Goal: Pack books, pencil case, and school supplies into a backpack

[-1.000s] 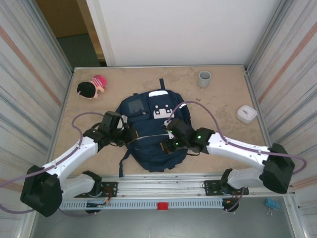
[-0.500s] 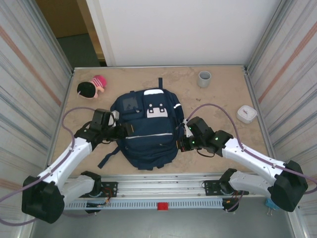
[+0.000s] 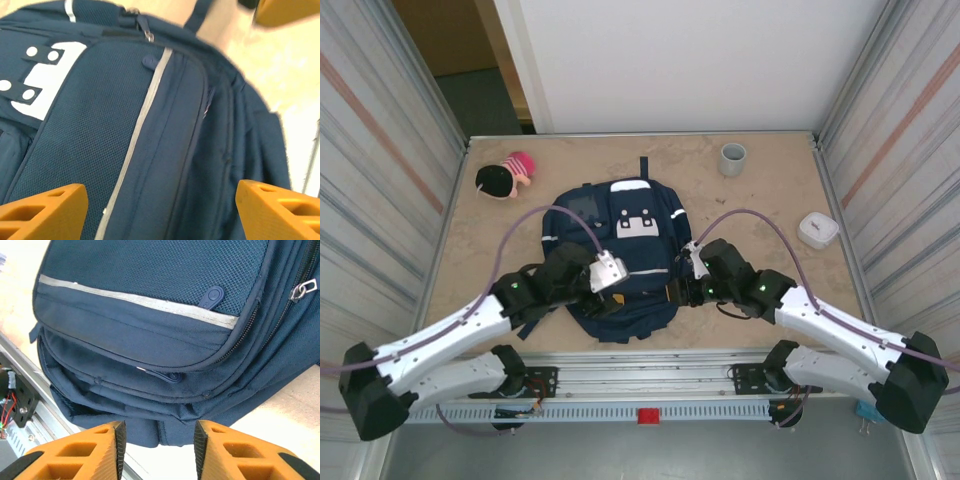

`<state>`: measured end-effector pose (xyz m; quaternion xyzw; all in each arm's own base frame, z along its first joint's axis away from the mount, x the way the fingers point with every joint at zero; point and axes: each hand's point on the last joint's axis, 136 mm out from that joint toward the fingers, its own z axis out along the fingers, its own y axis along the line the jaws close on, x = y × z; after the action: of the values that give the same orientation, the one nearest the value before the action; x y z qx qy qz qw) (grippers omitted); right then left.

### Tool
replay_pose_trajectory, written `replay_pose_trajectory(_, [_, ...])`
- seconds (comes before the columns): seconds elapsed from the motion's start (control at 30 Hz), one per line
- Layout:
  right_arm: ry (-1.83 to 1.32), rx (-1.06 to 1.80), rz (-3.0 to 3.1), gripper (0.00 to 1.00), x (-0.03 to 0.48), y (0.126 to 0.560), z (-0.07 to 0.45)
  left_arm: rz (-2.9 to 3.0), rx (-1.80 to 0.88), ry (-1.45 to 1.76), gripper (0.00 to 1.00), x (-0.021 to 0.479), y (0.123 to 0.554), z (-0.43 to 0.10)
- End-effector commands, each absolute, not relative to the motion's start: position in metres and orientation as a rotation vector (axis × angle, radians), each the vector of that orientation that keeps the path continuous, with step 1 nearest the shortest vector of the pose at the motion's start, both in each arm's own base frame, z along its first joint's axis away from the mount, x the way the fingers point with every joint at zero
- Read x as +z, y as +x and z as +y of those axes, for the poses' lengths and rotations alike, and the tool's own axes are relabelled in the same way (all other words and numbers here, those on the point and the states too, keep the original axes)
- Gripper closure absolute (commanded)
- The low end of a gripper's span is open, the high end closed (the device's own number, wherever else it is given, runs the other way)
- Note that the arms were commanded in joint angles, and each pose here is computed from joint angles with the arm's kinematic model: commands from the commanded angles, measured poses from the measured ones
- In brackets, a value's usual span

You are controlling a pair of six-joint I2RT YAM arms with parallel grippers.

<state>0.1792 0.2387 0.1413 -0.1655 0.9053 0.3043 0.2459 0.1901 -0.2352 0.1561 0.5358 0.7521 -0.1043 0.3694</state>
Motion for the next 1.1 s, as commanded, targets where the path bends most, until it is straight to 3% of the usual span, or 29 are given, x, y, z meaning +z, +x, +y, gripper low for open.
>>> replay_pose_trajectory(0.0, [-0.479,0.849,2.415,0.56,0.148,0.181,0.243,1.864,-0.065,1.476,0.22,0.143,0.213,-0.237])
replay_pose_trajectory(0.27, [-0.494,0.888,2.39,0.53,0.151,0.182,0.251,1.833,-0.082,1.408,0.23,0.127,0.233,-0.263])
replay_pose_trajectory(0.57, [-0.521,0.91,2.393,0.52,0.147,0.184,0.26,1.84,-0.068,1.496,0.26,0.104,0.227,-0.262])
replay_pose_trajectory(0.67, [-0.525,0.915,2.389,0.52,0.146,0.184,0.261,1.865,-0.032,1.493,0.38,0.098,0.232,-0.26])
replay_pose_trajectory(0.77, [-0.518,0.902,2.378,0.52,0.146,0.187,0.259,1.897,-0.092,1.459,0.56,0.104,0.229,-0.263])
replay_pose_trajectory(0.83, [-0.505,0.922,2.348,0.51,0.146,0.19,0.258,1.919,-0.2,1.399,0.79,0.114,0.224,-0.266])
replay_pose_trajectory(0.9, [-0.488,0.974,2.326,0.51,0.149,0.193,0.258,1.951,-0.331,1.302,0.95,0.126,0.224,-0.266])
replay_pose_trajectory(0.97, [-0.506,1.02,2.299,0.5,0.152,0.192,0.262,1.965,-0.507,1.24,1.0,0.139,0.218,-0.267])
replay_pose_trajectory(1.07, [-0.557,1.059,2.278,0.5,0.153,0.189,0.271,1.953,-0.681,1.141,1.0,0.157,0.216,-0.265])
